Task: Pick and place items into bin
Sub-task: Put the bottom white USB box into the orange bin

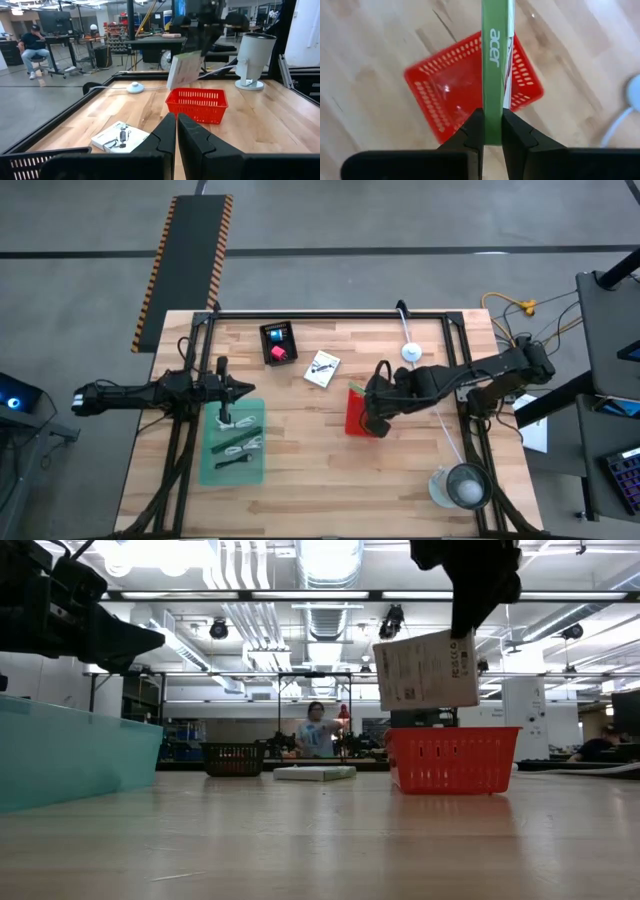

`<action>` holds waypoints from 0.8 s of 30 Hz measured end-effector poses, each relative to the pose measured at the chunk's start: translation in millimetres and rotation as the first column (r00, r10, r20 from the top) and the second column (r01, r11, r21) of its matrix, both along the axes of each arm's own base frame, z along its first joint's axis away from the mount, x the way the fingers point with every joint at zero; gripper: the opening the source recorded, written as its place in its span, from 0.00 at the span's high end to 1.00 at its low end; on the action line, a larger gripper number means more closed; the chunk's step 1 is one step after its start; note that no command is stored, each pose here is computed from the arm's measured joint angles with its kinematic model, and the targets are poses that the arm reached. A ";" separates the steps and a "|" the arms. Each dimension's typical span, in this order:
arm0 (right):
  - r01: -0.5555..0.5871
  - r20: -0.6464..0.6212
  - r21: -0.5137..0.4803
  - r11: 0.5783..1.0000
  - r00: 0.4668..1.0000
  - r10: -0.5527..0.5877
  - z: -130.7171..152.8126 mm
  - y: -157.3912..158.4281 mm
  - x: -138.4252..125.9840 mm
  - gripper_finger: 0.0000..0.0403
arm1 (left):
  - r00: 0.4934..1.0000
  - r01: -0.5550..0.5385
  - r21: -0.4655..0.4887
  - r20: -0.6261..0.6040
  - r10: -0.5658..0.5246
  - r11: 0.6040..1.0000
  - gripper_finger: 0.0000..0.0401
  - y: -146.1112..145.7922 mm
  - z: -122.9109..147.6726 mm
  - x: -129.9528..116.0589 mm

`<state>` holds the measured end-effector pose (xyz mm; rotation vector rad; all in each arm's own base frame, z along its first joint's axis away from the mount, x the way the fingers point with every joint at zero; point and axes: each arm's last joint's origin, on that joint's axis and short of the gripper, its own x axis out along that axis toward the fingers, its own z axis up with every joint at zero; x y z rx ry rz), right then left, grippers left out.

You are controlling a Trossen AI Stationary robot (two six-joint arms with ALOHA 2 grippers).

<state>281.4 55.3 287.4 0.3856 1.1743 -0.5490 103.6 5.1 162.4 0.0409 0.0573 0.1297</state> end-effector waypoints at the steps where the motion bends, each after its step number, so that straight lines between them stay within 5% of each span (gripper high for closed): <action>1: 0.028 0.018 0.012 1.000 0.999 -0.028 -0.8 0.3 1.2 0.92 | 1.000 0.000 0.000 -0.002 0.000 1.000 1.00 0.0 -0.2 0.0; 13: 0.360 0.078 0.174 0.917 0.923 -0.377 -7.2 2.9 3.6 0.93 | 1.000 0.000 -0.002 -0.001 0.000 1.000 1.00 0.0 -0.1 0.0; 24: 0.504 0.096 0.247 0.828 0.837 -0.538 -18.5 25.4 6.2 0.93 | 0.999 -0.037 0.001 0.009 0.037 0.999 1.00 1.1 0.8 -0.3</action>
